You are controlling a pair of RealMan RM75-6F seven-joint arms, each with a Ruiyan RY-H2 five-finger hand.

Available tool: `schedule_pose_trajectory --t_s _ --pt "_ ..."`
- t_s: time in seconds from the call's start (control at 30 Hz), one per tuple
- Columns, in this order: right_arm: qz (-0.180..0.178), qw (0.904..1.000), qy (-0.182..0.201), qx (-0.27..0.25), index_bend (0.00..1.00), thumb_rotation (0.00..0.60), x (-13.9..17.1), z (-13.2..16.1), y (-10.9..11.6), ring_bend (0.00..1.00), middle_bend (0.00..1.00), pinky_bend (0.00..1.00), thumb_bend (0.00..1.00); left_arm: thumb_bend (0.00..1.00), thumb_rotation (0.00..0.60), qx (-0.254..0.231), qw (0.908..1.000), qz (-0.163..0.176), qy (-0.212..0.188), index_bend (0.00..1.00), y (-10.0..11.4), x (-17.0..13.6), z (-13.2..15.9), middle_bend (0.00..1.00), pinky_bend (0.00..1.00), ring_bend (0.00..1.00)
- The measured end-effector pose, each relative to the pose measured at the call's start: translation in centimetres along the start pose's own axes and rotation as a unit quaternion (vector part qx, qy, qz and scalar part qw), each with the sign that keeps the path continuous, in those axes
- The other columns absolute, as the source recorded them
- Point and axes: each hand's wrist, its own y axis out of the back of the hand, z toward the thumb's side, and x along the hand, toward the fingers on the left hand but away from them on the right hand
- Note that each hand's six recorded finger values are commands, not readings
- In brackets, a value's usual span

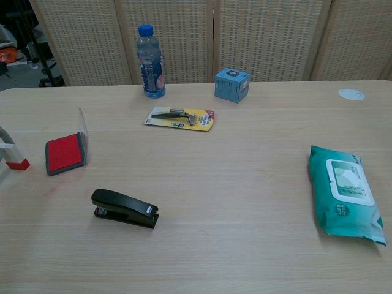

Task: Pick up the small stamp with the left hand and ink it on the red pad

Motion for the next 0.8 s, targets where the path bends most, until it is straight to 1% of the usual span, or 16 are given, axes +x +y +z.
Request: schedule_pose_trajectory --t_s 0.53,0.63,0.73,0.8 --pt "0.0 1.0 0.0 -0.001 0.0 0.6 0.1 0.0 0.1 0.0 0.0 0.0 0.0 0.48 0.6 -0.011 0.9997 0.02 -0.01 0.4 0.9 -0.4 0.1 1.0 0.99 1.0" --pt "0.0 1.0 0.001 -0.001 0.0 0.6 0.2 0.1 0.2 0.0 0.0 0.0 0.0 0.48 0.6 -0.026 0.9988 0.037 -0.02 0.4 1.5 -0.7 0.3 1.0 0.99 1.0" --pt "-0.001 1.0 0.003 -0.001 0.0 0.6 0.3 0.2 0.2 0.0 0.0 0.0 0.0 0.48 0.6 -0.047 0.996 0.066 -0.039 0.4 2.7 -1.2 0.9 1.0 0.99 1.0" --pt "-0.001 1.0 0.004 -0.001 0.0 0.6 0.4 0.3 0.2 0.0 0.0 0.0 0.0 0.45 0.6 -0.064 0.992 0.091 -0.06 0.39 4.0 -1.7 1.4 1.0 0.99 1.0"
